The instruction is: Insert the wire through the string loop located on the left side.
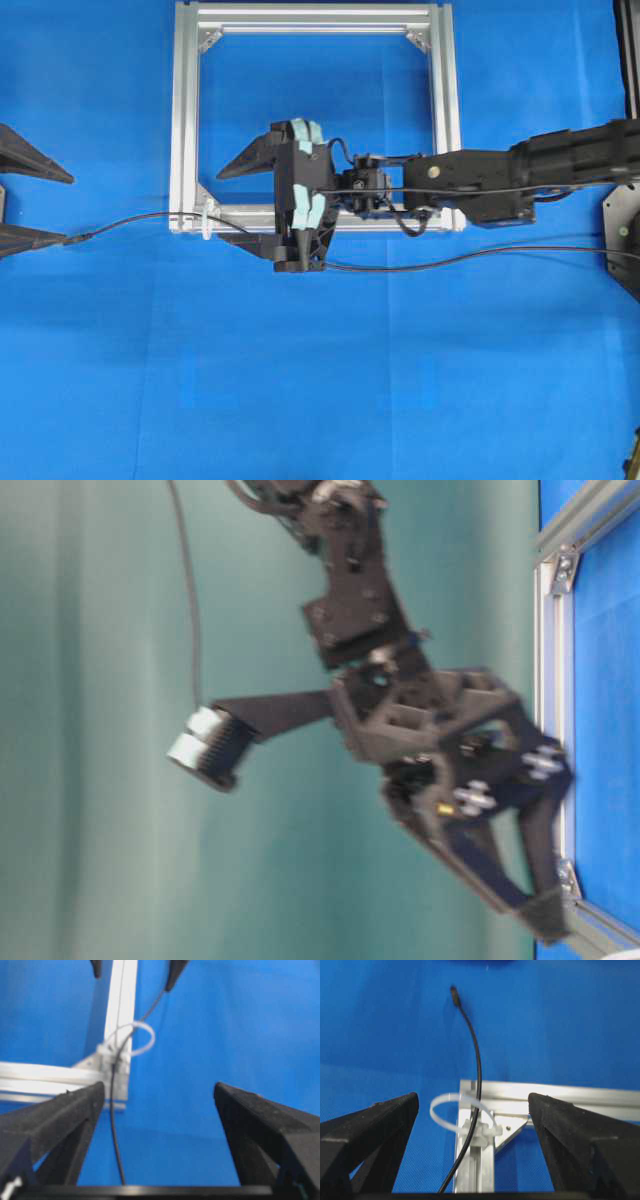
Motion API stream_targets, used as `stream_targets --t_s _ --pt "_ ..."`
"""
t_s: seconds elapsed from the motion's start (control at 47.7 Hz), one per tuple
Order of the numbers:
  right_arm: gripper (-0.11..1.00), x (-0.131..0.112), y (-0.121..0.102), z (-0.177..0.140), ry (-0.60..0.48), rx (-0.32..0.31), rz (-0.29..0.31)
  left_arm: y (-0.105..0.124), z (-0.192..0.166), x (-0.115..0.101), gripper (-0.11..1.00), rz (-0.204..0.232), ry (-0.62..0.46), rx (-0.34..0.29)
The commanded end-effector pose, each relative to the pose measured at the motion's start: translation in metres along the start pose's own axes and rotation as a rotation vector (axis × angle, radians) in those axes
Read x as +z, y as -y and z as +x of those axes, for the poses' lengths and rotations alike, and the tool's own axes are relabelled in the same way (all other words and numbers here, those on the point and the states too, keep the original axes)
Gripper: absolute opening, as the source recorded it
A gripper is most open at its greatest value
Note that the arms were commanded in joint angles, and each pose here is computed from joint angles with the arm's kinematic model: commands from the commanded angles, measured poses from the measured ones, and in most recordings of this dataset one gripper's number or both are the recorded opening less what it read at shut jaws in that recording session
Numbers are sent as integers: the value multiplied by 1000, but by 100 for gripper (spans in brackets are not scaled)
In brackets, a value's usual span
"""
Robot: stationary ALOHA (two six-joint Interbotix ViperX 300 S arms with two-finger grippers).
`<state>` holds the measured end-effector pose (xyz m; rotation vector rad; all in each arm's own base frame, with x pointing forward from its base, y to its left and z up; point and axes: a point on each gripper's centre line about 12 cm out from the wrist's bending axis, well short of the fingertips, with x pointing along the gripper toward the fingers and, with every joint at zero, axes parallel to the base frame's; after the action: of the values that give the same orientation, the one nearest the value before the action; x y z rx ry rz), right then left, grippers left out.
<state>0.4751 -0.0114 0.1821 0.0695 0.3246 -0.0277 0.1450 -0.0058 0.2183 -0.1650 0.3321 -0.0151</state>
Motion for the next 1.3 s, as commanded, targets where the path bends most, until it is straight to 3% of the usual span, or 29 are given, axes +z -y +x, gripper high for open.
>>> stream_targets --t_s 0.0,0.398,1.278 --pt "96 29 -1 -13 58 2 -2 0 1 8 85 5 33 1" --pt "96 61 -3 -39 97 4 -4 1 4 16 85 14 122 -5" --pt "96 60 -3 -41 100 4 5 0 9 13 85 23 123 -2"
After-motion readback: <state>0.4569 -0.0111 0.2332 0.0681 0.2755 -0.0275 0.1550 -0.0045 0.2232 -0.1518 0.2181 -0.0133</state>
